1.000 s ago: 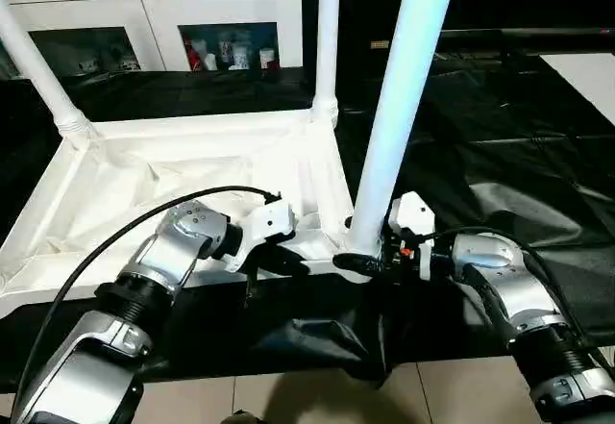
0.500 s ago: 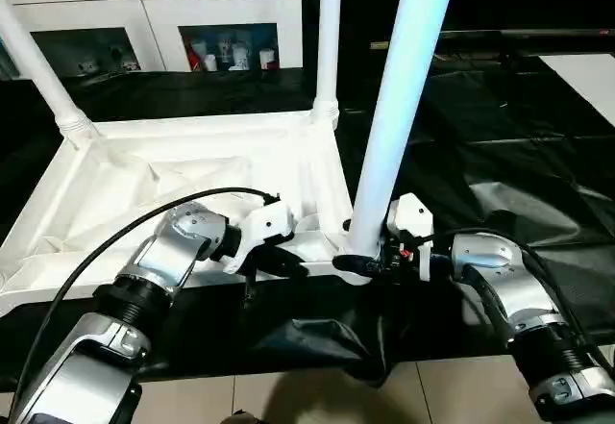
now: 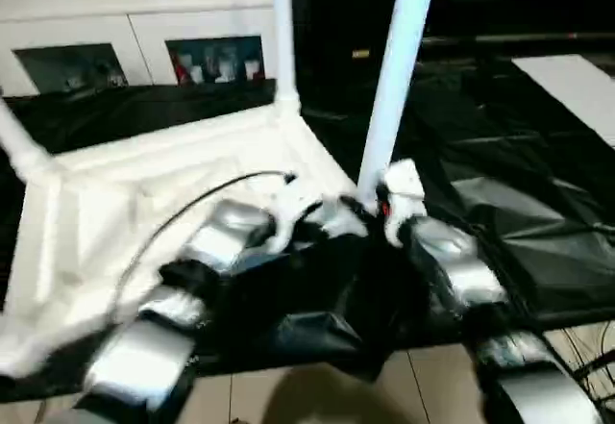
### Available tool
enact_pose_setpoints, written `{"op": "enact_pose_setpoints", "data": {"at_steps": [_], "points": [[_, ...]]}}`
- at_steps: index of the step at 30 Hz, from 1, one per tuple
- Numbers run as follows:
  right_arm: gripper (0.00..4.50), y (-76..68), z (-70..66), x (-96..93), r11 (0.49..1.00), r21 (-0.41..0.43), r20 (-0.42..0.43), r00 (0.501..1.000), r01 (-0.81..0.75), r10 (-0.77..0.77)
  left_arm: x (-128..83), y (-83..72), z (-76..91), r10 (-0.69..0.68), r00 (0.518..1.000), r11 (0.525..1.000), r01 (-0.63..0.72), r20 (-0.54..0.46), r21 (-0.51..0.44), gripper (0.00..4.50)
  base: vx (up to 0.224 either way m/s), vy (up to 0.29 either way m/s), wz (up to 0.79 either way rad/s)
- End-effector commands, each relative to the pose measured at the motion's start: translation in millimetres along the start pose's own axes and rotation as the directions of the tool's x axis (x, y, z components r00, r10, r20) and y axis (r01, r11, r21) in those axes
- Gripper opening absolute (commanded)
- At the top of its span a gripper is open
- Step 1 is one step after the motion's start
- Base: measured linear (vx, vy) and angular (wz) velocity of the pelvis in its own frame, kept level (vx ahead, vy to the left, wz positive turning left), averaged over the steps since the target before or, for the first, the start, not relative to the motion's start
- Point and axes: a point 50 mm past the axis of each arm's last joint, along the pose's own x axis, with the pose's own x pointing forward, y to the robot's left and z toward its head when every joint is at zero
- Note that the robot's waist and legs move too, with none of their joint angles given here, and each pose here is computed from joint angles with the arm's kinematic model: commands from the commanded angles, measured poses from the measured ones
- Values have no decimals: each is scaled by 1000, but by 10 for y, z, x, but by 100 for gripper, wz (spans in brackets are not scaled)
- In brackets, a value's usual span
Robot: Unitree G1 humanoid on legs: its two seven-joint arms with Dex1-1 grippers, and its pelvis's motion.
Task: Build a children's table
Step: Rotate leg to tighten
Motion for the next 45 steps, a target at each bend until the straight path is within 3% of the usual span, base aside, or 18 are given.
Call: {"op": "enact_pose_setpoints", "data": {"at_steps": [1, 5, 14, 15, 16, 28, 34, 36, 37, 40, 42, 43, 45], "points": [[271, 83, -336, -13, 999, 16, -163, 986, 41, -38, -7, 111, 25, 155, 988, 985, -152, 29, -87, 0, 0, 0, 0], [270, 132, -295, 44, 998, 6, -173, 983, 64, -62, 22, 109, 40, 177, 984, 981, -175, 17, -84, 0, 0, 0, 0], [270, 181, -163, 106, 985, 169, -76, 997, 32, -19, 40, 96, 12, 149, 989, 988, -149, 7, -51, 0, 0, 0, 0], [326, 164, -125, 105, 984, 180, -46, 999, 14, -6, 32, 97, 11, 139, 990, 989, -139, 9, -42, 0, 0, 0, 0], [340, 159, -109, 104, 985, 175, -35, 999, 0, 6, 28, 99, 8, 134, 991, 990, -134, 9, -37, 0, 0, 0, 0], [431, 55, -39, 51, 981, 164, 29, 994, -108, 105, 13, 90, -25, 88, 996, 996, -88, 4, -1, 0, 0, 0, 0], [431, -80, 41, -89, 968, 88, 96, 970, -234, 226, -44, 69, -79, -16, 1000, 997, 17, -9, 75, 0, 0, 0, 0], [431, -114, 55, -149, 959, 42, 100, 956, -281, 276, -74, 62, -101, -58, 998, 995, 59, -14, 77, 0, 0, 0, 0], [431, -158, 51, -252, 936, -37, 88, 932, -350, 352, -126, 45, -118, -130, 991, 985, 130, -10, 115, 0, 0, 0, 0], [431, -185, 39, -341, 909, -98, 68, 908, -406, 413, -176, 38, -137, -179, 984, 973, 178, -11, 147, 0, 0, 0, 0], [431, -225, 29, -484, 857, -162, 39, 865, -489, 500, -279, -29, -167, -320, 947, 920, 314, -13, 236, 0, 0, 0, 0], [431, -225, 29, -484, 857, -162, 39, 865, -489, 500, -279, -29, -167, -320, 947, 920, 314, -13, 236, 0, 0, 0, 0], [431, -230, 36, -585, 811, -189, 25, 823, -554, 568, -359, -49, -211, -382, 923, 882, 382, -54, 276, 0, 0, 0, 0]]}}
